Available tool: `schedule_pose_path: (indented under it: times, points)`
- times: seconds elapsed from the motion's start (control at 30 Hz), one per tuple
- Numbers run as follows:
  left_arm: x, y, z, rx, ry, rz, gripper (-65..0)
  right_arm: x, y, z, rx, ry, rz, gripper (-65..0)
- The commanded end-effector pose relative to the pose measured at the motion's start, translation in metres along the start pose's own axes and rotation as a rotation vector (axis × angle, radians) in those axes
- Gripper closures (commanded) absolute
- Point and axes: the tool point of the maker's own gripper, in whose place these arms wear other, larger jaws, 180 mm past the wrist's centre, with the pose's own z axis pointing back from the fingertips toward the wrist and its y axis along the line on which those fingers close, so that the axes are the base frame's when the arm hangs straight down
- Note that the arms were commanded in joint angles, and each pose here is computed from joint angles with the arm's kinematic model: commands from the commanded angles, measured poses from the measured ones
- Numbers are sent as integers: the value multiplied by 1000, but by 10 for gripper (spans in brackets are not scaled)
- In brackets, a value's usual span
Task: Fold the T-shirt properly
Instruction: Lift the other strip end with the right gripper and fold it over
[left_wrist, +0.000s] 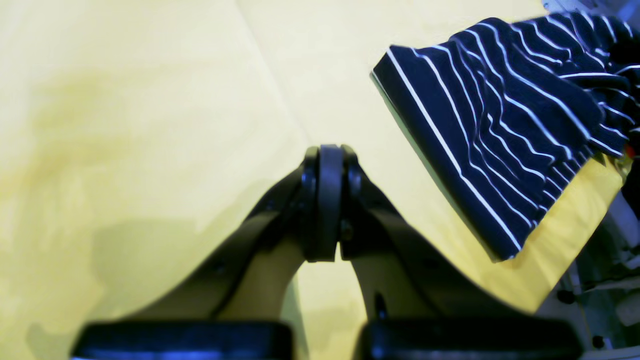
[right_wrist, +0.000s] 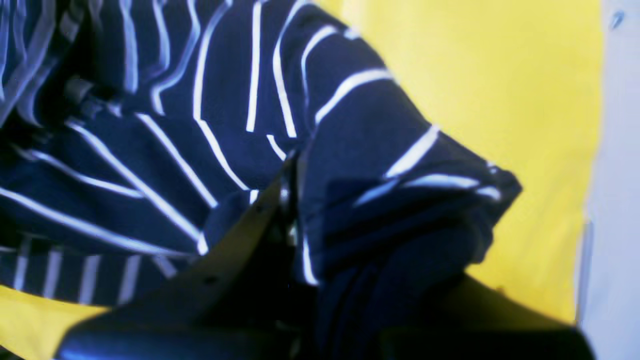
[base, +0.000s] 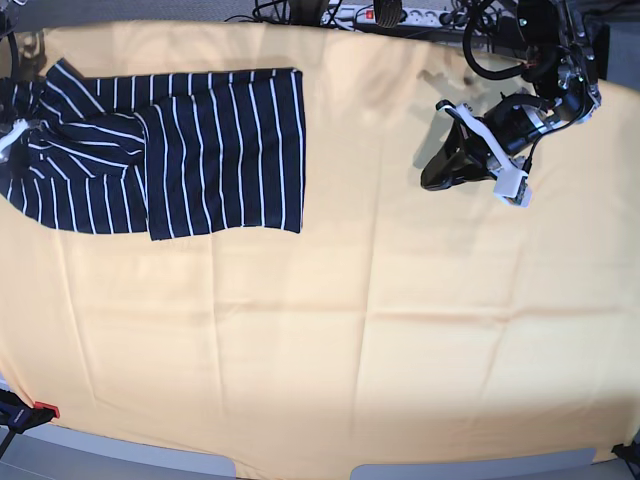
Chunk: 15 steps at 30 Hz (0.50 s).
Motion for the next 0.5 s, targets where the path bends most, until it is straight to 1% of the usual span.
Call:
schedule_pose_path:
  times: [0.0,0.1,0.2,0.37,0.47]
  points:
    - [11,-5,2,-19,-40,-15,0,24,4,10,-4,-83,34,0]
    - [7,-6,3,-19,-33,-8,0,46,37,23,31,-170,74,0]
    - [5,-7,4,-25,-28,-10,0,59,81,36,129,-251,81,0]
    - [6,-11,4,-43,-34,-9,0,62,149,50,359,-357,63,0]
    - [6,-10,4,-42,-33,-9,0,59,189,48,506,-370,43,0]
